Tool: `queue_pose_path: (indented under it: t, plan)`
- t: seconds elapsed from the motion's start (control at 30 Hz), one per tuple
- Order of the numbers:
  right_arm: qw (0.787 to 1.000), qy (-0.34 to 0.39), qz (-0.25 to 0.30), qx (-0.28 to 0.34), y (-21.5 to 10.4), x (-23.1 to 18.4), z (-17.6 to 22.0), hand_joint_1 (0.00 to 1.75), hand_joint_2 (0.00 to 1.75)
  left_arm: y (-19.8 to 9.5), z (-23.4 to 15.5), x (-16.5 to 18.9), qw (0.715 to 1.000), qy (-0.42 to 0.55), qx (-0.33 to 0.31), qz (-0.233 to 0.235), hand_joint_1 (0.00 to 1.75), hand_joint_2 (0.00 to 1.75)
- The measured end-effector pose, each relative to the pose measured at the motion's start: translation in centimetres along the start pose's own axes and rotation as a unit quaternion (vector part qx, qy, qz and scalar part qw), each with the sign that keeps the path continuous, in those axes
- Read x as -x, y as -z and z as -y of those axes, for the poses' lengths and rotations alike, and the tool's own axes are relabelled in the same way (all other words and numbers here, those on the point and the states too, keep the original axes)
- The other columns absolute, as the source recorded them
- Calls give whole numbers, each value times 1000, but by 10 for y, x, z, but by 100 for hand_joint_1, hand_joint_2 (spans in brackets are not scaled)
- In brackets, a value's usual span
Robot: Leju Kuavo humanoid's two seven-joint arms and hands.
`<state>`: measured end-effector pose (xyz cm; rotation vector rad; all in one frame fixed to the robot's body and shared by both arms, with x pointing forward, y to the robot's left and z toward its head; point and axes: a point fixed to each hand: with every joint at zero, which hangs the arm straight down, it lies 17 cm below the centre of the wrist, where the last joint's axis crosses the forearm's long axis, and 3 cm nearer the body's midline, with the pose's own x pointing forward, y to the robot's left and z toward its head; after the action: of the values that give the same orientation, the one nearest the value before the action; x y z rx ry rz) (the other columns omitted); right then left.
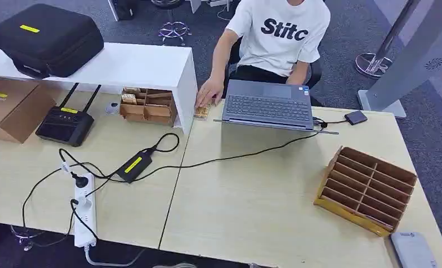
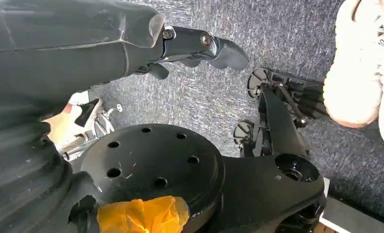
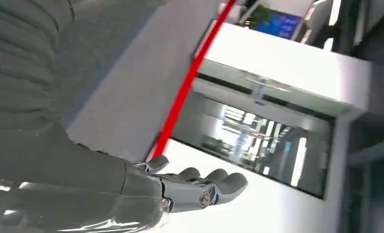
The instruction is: Pass the card to the sensor for recognition and then transmit it.
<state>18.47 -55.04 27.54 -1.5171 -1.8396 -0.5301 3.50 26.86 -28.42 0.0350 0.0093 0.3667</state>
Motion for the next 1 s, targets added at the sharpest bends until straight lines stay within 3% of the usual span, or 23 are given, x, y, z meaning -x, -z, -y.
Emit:
queue_pose_path:
  t: [0.27,0.53,0.67,1.0]
  plan:
    - [989,27,142,21,11,-109,-11,0,175,0,4,1,1000,-12,0,0,0,175]
    - [964,56,252,61,-2,-202,0,0,175,-1,11,2,999,-32,4,2,0,175]
    - [962,61,262,46,-17,-212,-1,0,175,-2,21,4,999,-45,10,3,0,175]
    - [954,80,266,-112,-53,-225,-76,0,175,-3,34,6,998,-56,24,6,0,175]
